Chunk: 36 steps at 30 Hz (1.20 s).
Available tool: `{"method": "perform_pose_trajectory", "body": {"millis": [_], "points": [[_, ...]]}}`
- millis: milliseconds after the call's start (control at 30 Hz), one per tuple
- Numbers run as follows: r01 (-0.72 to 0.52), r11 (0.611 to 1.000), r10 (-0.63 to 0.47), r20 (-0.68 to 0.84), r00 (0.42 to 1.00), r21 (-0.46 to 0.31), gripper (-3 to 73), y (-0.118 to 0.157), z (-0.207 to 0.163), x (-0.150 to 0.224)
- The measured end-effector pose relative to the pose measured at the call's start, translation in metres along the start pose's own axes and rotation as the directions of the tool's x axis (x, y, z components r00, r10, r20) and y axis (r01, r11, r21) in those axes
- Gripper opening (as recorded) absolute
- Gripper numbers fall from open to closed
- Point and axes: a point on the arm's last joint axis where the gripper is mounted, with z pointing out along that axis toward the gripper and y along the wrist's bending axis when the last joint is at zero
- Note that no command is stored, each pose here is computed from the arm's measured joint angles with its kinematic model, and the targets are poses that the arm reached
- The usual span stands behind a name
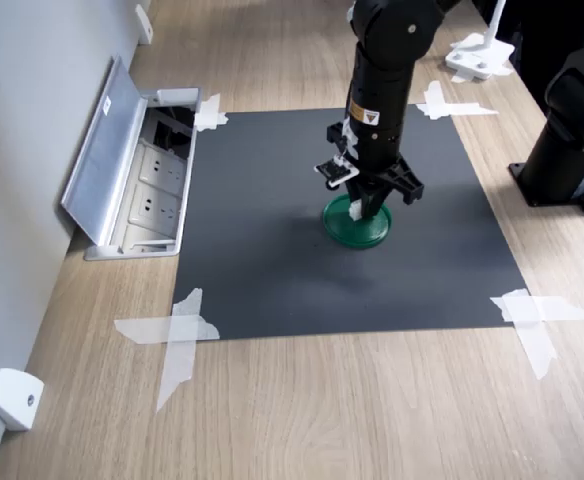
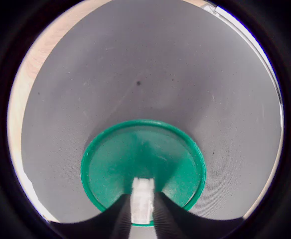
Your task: Grasp a white terminal and put it on the green lid.
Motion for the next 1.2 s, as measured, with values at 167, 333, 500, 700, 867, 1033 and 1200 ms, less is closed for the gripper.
{"method": "perform_pose_trajectory", "body": {"millis": [167,333,500,700,867,1033,1200], "points": [[0.013,1.000,-0.013,0.000,1.000,-0.001,46.0,0.000,0.000,0.000],[0.016,1.000,-0.016,-0.005,1.000,0.000,59.4,0.000,-0.001,0.001],[-0.004,1.000,0.002,0.093,0.996,0.020,60.5,0.002,-0.025,0.001],[-0.081,0.994,0.055,0.308,0.950,0.073,45.1,0.009,-0.080,0.015],[-0.178,0.978,0.106,0.486,0.868,0.106,25.0,0.020,-0.110,0.053],[-0.356,0.924,0.165,0.694,0.701,0.140,11.3,0.026,-0.131,0.109],[-0.460,0.858,0.082,0.823,0.562,0.228,7.5,0.037,-0.130,0.155]]}}
